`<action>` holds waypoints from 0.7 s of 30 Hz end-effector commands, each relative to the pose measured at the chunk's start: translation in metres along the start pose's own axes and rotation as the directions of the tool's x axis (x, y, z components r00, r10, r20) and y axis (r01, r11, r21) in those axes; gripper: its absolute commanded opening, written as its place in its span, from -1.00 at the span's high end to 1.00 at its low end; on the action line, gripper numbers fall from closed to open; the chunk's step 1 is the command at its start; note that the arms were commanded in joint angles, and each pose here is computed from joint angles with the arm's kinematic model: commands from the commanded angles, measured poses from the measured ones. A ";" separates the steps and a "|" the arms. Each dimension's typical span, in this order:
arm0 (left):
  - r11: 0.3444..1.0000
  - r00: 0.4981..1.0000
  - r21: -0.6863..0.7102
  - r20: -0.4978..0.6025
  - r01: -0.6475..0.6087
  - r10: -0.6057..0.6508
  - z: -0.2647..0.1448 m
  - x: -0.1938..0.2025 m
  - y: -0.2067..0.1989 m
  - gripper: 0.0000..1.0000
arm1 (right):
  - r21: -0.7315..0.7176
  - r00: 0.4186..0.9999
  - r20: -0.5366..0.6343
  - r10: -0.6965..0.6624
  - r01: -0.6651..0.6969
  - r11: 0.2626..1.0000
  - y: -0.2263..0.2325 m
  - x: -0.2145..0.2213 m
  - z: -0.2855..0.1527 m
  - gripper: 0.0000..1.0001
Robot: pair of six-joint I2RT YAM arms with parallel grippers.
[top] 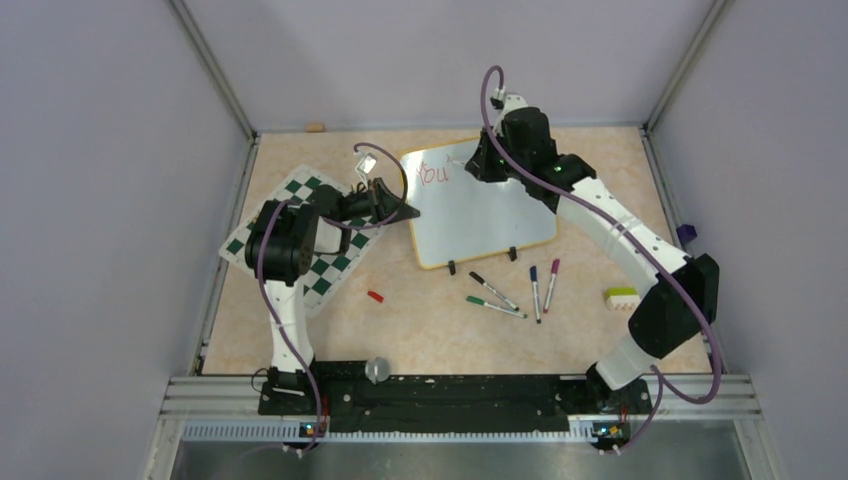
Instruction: Write a sentence on the whiteboard
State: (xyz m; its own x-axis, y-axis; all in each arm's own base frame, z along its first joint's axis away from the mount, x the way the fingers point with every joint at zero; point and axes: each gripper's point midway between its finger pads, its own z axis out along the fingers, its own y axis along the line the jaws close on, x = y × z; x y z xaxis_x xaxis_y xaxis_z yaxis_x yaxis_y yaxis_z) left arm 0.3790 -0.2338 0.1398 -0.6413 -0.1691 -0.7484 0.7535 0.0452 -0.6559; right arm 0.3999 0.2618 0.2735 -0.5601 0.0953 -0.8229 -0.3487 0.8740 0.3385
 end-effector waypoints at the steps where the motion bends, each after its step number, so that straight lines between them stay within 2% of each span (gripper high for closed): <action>1: 0.984 0.985 0.111 -0.084 -0.142 0.151 0.003 0.005 -0.030 1.00 | 0.025 1.000 0.020 0.016 -0.016 1.000 -0.004 -0.014 -0.006 1.00; 5: 0.983 0.985 0.112 -0.084 -0.143 0.153 0.004 0.005 -0.031 1.00 | 0.055 1.000 0.000 0.019 -0.019 0.998 -0.010 -0.011 0.000 1.00; 21: 0.983 0.985 0.112 -0.084 -0.143 0.152 0.004 0.005 -0.031 1.00 | 0.000 1.000 -0.003 0.006 -0.006 1.000 0.001 -0.017 0.010 1.00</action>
State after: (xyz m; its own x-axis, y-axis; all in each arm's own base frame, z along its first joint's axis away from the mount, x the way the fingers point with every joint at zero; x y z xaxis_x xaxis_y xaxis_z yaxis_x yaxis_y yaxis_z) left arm 0.3789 -0.2338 0.1398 -0.6411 -0.1688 -0.7487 0.7538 0.0451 -0.6556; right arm 0.4054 0.2596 0.2517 -0.6215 0.0658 -0.7807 -0.3168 0.8902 0.3273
